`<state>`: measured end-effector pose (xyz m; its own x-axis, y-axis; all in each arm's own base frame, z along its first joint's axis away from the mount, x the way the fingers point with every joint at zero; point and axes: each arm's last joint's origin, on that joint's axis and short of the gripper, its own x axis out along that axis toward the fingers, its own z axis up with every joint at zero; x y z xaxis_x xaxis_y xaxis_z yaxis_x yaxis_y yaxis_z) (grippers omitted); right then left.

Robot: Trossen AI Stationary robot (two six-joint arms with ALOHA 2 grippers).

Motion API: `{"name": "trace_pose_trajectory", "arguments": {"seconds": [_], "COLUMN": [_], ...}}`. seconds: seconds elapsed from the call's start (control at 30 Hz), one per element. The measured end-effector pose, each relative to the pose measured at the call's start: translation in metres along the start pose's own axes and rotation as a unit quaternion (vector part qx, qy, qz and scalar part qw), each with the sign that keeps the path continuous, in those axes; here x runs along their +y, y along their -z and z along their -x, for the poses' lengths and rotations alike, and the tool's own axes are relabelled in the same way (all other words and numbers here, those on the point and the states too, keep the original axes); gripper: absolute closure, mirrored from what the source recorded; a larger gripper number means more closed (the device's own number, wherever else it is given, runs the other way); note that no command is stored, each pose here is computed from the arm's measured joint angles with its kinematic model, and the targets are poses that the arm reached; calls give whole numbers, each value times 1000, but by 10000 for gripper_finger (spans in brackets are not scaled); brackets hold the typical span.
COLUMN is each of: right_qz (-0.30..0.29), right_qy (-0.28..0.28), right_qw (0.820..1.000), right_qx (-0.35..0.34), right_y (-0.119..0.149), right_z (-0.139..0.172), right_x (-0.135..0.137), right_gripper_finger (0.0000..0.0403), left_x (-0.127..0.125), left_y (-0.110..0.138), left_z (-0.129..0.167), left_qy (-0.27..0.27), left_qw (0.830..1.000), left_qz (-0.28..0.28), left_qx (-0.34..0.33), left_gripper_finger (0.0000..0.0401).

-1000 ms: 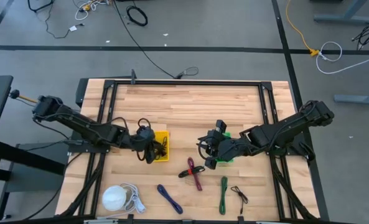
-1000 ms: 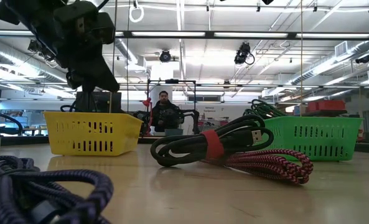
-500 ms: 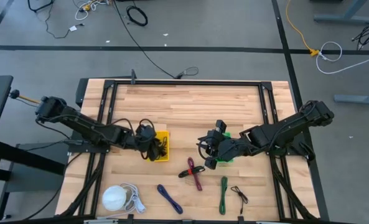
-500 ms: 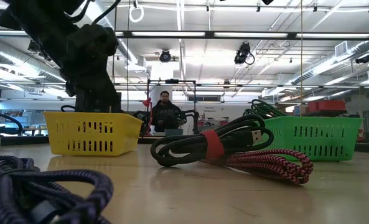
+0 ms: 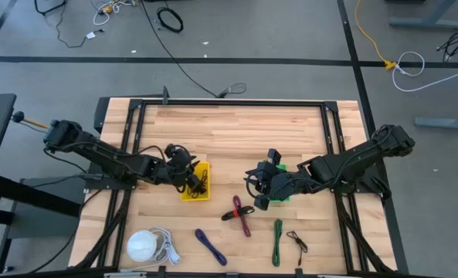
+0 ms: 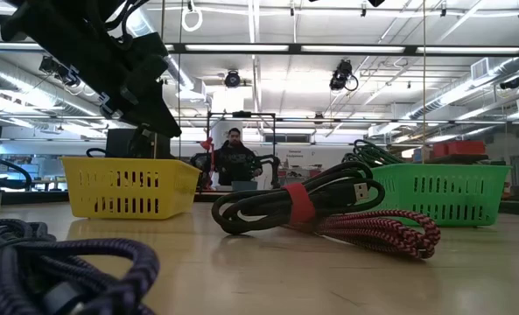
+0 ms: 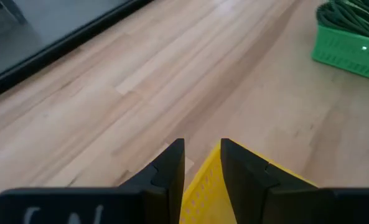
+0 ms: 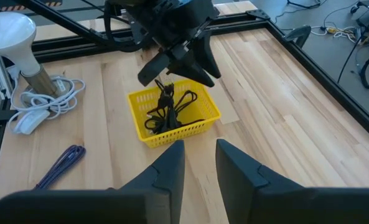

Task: Pick & Place USB Port
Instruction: Put the black charger cable into the yellow bin

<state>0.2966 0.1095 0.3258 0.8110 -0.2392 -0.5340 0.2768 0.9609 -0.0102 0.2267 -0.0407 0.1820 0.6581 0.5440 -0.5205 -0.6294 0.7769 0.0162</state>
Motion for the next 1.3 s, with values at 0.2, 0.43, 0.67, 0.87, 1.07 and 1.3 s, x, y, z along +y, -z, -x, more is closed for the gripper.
{"name": "trace_pose_trajectory", "arguments": {"seconds": [0.2,0.43,0.67,0.87,1.07,1.3], "right_qz": [0,-25,9,48,52,63], "right_qy": [0,-42,-115,-119,-91,-58], "right_qw": [1000,998,989,982,978,973], "right_qx": [0,26,91,139,180,215], "right_y": [0,4,29,61,86,103], "right_z": [0,-4,-20,-39,-67,-95], "right_x": [0,6,39,69,78,73], "right_gripper_finger": [312,312,312,312,302,254], "left_x": [1,0,-5,-12,-22,-28], "left_y": [-1,0,3,1,-7,-9], "left_z": [0,0,1,4,9,14], "left_qy": [-18,1,87,134,175,212], "left_qw": [1000,1000,994,988,982,974], "left_qz": [-14,-17,-42,-64,-71,-77], "left_qx": [-12,0,54,47,-5,-17], "left_gripper_finger": [291,291,291,291,291,291]}}
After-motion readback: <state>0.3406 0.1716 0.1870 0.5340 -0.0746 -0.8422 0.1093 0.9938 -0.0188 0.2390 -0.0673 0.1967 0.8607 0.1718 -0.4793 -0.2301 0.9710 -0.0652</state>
